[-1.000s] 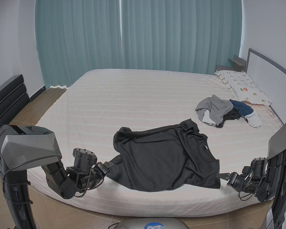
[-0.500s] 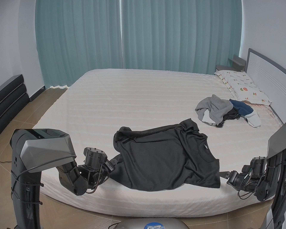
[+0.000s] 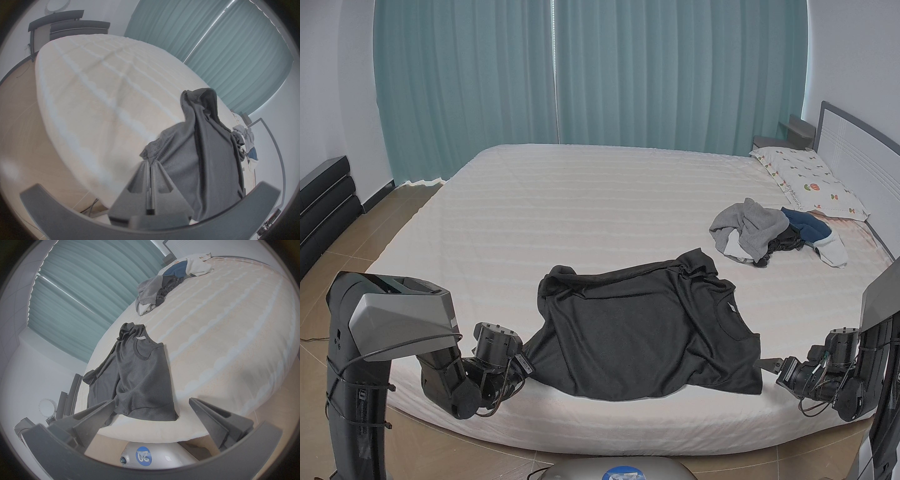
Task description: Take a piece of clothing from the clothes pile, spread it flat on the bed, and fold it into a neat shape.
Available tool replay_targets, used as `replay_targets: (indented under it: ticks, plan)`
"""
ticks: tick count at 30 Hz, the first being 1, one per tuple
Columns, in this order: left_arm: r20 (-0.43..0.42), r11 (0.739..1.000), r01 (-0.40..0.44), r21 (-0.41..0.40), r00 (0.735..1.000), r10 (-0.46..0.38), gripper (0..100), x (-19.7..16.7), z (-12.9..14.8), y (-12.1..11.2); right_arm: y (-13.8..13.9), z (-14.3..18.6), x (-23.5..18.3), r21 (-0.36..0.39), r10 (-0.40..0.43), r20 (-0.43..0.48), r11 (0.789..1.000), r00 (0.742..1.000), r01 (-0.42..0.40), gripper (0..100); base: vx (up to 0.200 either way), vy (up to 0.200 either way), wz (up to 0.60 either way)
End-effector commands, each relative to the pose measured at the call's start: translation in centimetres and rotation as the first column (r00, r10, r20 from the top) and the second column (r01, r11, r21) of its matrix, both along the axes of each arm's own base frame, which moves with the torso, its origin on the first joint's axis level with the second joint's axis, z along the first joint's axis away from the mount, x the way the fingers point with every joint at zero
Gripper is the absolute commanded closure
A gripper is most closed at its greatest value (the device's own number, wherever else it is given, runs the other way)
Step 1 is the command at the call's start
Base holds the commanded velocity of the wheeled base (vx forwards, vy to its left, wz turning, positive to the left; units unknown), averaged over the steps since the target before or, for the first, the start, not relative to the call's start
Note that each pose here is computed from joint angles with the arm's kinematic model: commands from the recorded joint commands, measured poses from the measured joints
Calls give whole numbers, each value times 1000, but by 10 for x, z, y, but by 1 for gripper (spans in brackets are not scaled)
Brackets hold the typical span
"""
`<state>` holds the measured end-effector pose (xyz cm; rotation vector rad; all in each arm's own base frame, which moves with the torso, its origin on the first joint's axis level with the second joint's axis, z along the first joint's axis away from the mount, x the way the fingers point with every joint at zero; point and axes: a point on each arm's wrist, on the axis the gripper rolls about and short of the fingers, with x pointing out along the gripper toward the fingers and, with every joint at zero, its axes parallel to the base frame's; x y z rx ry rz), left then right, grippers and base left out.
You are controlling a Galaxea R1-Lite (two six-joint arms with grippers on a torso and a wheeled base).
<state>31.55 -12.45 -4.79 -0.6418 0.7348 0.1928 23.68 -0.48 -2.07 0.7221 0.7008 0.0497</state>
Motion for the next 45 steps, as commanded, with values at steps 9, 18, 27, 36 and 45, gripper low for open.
replay_targets:
  ticks: [9, 18, 27, 36, 45]
  plan:
    - [-145, 992, 67, 105, 988, -52, 100, -68, 35, 32, 0, -4, 4, -14, 3, 12, 1000, 1000, -3, 0, 0, 0, 0]
    - [-122, 998, 11, 56, 992, -4, 100, -51, 37, 46, 5, -13, 44, -32, 18, 79, 999, 997, -15, 0, 0, 0, 0]
    - [-104, 999, -26, 42, 994, 31, 100, -43, 40, 56, 7, -36, 87, -74, -32, 8, 997, 999, 33, 0, 0, 0, 0]
    - [-89, 1000, -29, 12, 996, 30, 100, -38, 42, 54, 7, -28, 119, -72, -29, 69, 997, 997, 34, 100, 0, 0, 0]
    - [-2, 990, -113, -84, 994, 113, 100, -19, 48, 57, 10, -5, 176, -86, -84, 222, 991, 971, 106, 100, 0, 0, 0]
